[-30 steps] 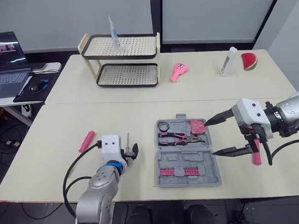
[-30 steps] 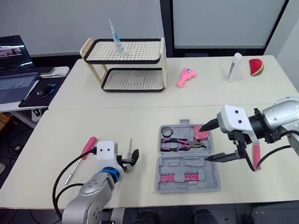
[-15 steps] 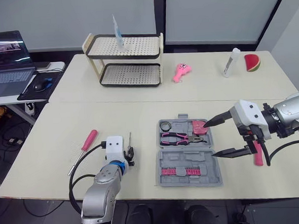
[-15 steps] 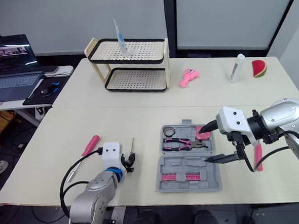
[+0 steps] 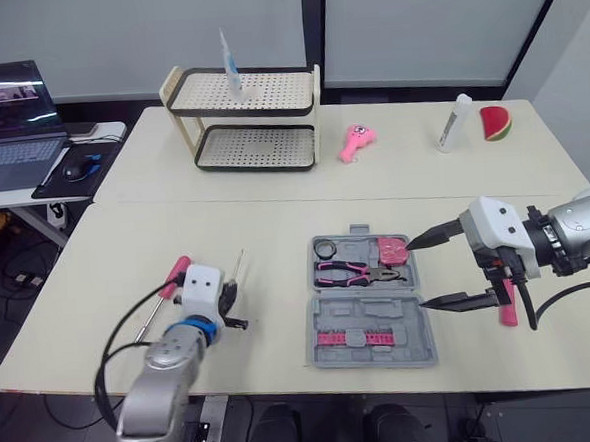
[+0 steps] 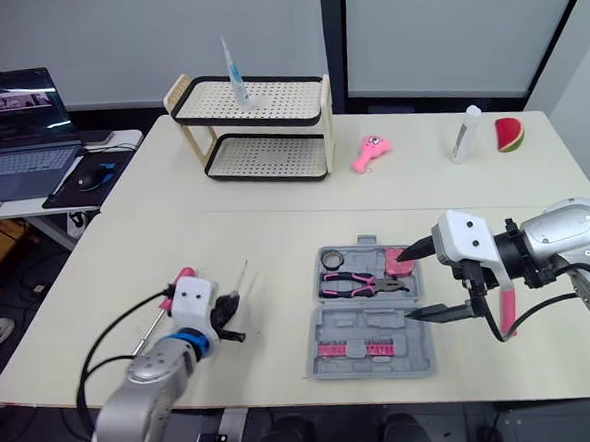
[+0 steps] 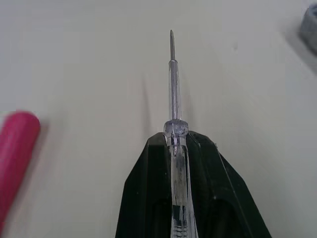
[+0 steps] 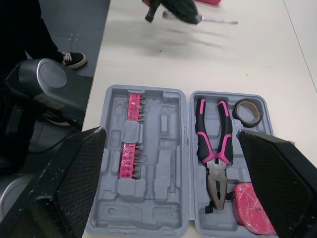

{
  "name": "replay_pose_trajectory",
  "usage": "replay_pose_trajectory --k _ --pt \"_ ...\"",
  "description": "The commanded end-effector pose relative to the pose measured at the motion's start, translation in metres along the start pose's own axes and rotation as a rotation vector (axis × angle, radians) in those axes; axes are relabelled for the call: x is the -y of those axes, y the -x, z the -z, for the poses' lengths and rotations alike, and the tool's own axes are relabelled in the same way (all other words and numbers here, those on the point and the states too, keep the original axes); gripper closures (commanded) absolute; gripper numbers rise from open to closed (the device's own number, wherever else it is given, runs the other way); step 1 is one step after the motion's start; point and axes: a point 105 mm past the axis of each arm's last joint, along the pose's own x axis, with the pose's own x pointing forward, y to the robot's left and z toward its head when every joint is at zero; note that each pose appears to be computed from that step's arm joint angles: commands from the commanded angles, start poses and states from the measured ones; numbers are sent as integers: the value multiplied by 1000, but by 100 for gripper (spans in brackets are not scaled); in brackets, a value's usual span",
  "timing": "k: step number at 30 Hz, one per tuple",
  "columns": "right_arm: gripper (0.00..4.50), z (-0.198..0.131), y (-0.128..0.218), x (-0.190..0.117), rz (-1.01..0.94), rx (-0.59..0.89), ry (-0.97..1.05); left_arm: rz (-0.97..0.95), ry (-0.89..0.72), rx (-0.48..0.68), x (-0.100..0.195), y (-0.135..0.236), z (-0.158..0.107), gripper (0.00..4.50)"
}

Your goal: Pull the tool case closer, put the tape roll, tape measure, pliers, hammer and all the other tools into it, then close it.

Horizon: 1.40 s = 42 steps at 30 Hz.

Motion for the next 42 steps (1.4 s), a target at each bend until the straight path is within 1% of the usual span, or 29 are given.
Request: replay_pose_trajectory --k 1,4,7,10,12,15,17,20,23,31,42 --pt "0 -6 10 -2 56 -14 20 336 -181 183 35 3 -52 433" --pt "0 -3 12 -6 77 -30 -6 572 -316 216 56 6 -67 433" --pt "0 1 12 -12 94 -48 -33 732 -389 212 72 1 -77 433" --pt "0 5 10 -18 114 -63 -66 869 -491 180 91 -8 -79 433" --pt "0 9 8 -21 125 -79 -83 926 -529 160 100 -15 -80 433" --pt "0 22 5 -28 140 -153 -114 1040 -603 85 122 -27 -75 433" --pt "0 30 5 -32 146 -189 -138 1060 -631 53 130 -34 -71 433" --pt "0 35 4 -35 150 -206 -148 1053 -634 31 138 -44 -70 433" --pt "0 39 3 -38 148 -222 -150 1057 -656 -8 147 -51 -62 433" --pt "0 46 3 -41 153 -242 -152 1037 -632 -95 162 -63 -39 433" --pt "0 51 4 -40 152 -251 -145 1025 -627 -126 172 -65 -31 433"
